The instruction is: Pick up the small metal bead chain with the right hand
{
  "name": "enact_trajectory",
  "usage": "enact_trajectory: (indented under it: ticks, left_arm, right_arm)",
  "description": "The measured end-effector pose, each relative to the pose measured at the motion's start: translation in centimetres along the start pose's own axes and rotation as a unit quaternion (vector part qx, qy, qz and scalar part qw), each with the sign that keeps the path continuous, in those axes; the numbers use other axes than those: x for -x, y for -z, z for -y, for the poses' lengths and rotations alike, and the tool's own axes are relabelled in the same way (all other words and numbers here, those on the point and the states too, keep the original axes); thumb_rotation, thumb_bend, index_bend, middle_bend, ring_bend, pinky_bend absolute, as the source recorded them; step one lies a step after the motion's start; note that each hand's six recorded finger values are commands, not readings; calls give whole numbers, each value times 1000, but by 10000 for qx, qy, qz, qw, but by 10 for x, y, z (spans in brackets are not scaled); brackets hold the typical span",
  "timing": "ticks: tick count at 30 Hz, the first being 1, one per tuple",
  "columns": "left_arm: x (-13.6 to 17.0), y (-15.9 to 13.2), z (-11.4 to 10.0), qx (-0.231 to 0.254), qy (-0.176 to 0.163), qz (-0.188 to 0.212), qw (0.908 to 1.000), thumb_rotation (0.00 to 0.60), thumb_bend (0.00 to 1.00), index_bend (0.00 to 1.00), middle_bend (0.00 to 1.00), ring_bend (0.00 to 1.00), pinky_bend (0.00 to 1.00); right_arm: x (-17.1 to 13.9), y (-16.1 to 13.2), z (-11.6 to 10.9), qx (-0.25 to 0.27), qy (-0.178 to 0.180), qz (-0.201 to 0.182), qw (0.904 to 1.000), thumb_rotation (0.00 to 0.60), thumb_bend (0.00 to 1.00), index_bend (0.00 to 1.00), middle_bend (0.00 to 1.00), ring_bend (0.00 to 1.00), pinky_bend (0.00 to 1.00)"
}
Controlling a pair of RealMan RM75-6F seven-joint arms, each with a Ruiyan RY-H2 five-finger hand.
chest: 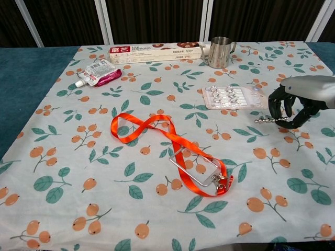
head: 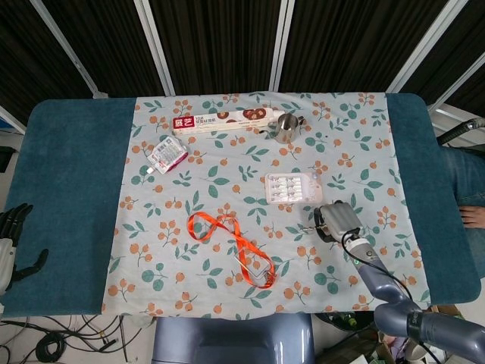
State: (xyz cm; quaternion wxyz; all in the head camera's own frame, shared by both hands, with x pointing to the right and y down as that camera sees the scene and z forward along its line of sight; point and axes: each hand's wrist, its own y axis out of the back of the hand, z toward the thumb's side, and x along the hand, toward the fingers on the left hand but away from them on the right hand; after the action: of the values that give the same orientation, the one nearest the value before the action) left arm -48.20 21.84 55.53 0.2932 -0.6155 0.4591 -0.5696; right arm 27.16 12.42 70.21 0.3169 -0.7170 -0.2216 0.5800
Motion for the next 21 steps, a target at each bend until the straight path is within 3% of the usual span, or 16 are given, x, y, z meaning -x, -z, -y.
enact_trajectory:
  ticks: [11,21]
  left_arm:
    - [0,-1,-1,31,-7,3,10000,600,337,0,37,3,0]
    - [0,0,-1,56,1,-1,10000,600,337,0,37,3,0]
  right_arm:
    - [18,-1,-41,-171,221,297,9992,600,390,594,468,477,291]
    - [36,-47,-94,466,315,111,9984,600,390,597,469,480,291]
